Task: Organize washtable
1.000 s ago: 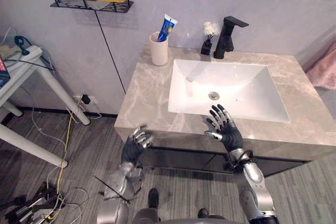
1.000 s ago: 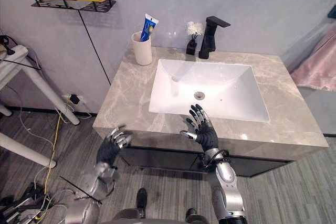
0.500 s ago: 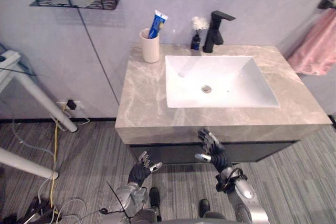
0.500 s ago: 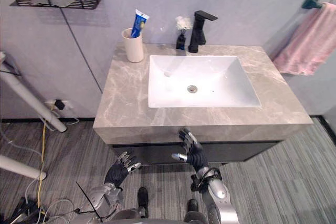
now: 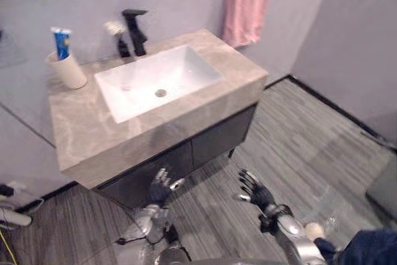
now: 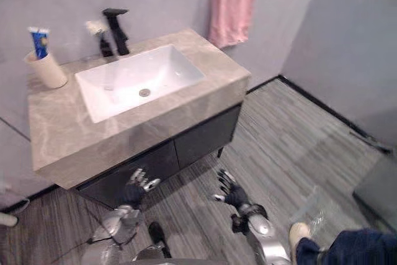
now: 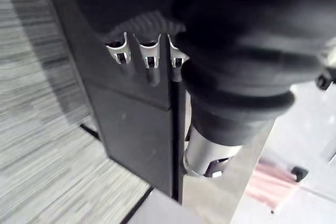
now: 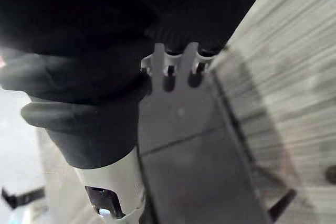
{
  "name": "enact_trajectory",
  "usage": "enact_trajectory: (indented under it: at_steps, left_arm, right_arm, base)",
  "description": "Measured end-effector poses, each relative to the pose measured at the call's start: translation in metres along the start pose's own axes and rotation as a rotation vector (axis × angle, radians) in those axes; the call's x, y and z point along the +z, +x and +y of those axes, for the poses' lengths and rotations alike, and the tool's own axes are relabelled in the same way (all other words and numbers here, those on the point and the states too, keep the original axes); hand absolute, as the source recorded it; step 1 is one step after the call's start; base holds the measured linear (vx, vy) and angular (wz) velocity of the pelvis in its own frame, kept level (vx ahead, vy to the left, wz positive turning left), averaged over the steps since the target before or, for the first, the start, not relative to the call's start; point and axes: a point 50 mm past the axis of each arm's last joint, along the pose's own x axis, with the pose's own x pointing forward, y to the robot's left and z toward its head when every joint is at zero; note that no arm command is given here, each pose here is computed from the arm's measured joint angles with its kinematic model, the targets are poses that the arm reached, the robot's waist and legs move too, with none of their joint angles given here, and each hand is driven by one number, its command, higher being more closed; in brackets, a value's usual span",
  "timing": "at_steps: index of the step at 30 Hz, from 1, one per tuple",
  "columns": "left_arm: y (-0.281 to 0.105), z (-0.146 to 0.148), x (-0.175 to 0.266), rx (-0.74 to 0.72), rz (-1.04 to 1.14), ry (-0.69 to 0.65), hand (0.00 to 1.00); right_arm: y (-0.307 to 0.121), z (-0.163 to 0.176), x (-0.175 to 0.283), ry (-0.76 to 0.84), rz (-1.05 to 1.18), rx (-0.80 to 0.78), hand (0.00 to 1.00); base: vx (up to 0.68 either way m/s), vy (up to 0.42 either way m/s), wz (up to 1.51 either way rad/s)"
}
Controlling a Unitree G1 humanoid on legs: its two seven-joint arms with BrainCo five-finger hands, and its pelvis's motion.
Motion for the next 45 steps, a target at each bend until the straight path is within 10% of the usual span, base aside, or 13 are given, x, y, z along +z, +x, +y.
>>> enact_trajectory:
  at_steps: [14, 20, 30, 45]
  left_arm:
    - [-0.008, 0.023, -0.016, 0.088, 0.071, -0.004, 0.00]
    - [-0.022, 0.082, -0.074, 0.297, 0.398, 0.081, 0.00]
    - [-0.050, 0.102, -0.125, 0.474, 0.719, 0.102, 0.00]
    - [-0.045, 0.103, -0.121, 0.380, 0.744, 0.280, 0.00]
  right_arm:
    - [-0.009, 0.002, -0.065, 0.207, 0.221, -0.126, 0.00]
    - [-0.010, -0.028, -0.088, 0.217, 0.361, -0.303, 0.00]
    - [-0.016, -0.031, -0.111, 0.183, 0.538, -0.345, 0.00]
    - [-0.035, -0.024, -0.130, 0.259, 0.576, -0.384, 0.00]
  base:
    - [-0.08, -0.069, -0.97]
    - [0.07, 0.163, -1.64]
    - [-0.05, 0.166, -1.72]
    - [0.05, 0.025, -1.13]
